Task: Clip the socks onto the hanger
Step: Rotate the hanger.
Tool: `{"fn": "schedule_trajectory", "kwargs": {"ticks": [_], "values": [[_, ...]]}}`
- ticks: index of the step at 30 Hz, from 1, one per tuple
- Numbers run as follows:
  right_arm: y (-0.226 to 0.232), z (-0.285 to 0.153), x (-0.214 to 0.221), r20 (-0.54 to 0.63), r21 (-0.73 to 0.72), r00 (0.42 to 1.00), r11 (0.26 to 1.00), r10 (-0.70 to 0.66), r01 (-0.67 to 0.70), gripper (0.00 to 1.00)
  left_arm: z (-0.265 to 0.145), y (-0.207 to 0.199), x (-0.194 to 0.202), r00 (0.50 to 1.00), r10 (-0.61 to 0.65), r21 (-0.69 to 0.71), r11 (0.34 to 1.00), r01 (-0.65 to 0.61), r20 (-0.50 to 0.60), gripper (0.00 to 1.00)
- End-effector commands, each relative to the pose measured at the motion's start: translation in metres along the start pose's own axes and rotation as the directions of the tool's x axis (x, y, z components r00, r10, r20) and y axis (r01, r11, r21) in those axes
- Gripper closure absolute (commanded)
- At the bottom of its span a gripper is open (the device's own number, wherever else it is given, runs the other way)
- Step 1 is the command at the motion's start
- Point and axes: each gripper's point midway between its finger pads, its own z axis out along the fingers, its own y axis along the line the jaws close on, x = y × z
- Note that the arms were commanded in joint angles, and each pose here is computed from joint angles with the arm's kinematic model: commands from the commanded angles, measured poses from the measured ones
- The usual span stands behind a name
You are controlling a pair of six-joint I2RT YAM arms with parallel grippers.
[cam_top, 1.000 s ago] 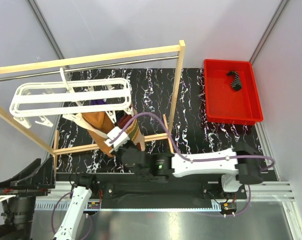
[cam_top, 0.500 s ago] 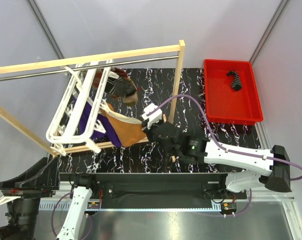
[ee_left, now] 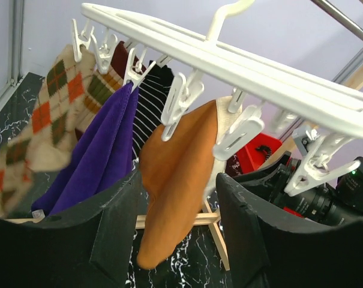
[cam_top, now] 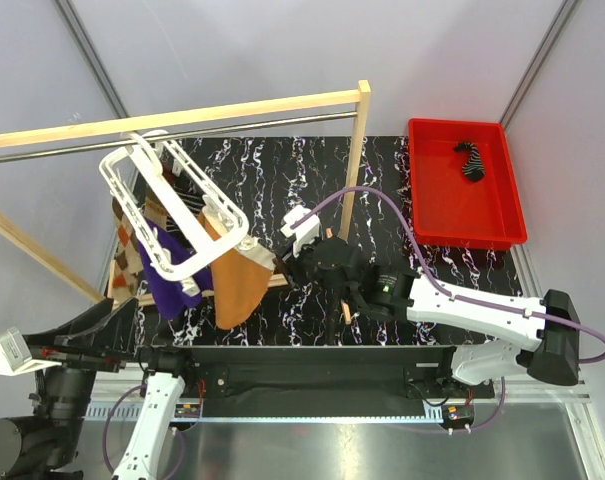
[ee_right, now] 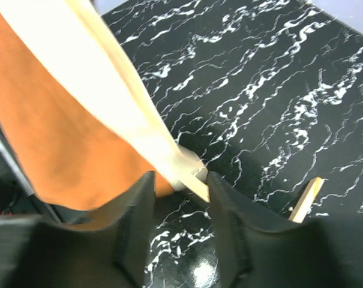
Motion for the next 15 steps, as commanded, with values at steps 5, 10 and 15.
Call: {"fn": "schedule_trajectory", "kwargs": {"ticks": [5,10,15], "values": [[0.006,-0.013,-0.022,0.009,-0.044,0.999,0.998,0.037,-0.037,0.29,0.028,-0.015,-0.015,1.000,0.003,0.050,0.999,-0.004,0.015,0.40],[0.002,-0.042,-0.036,0.023,-0.075,0.998,0.996,0.056,-0.054,0.09,0.039,-0.022,-0.014,1.000,-0.017,0.086,0.996,0.017,0.002,0.40],[-0.009,-0.082,-0.051,0.097,-0.109,0.994,0.993,0.050,-0.039,0.01,0.040,-0.028,-0.010,0.999,-0.038,0.123,0.992,0.039,-0.015,0.41]]}}
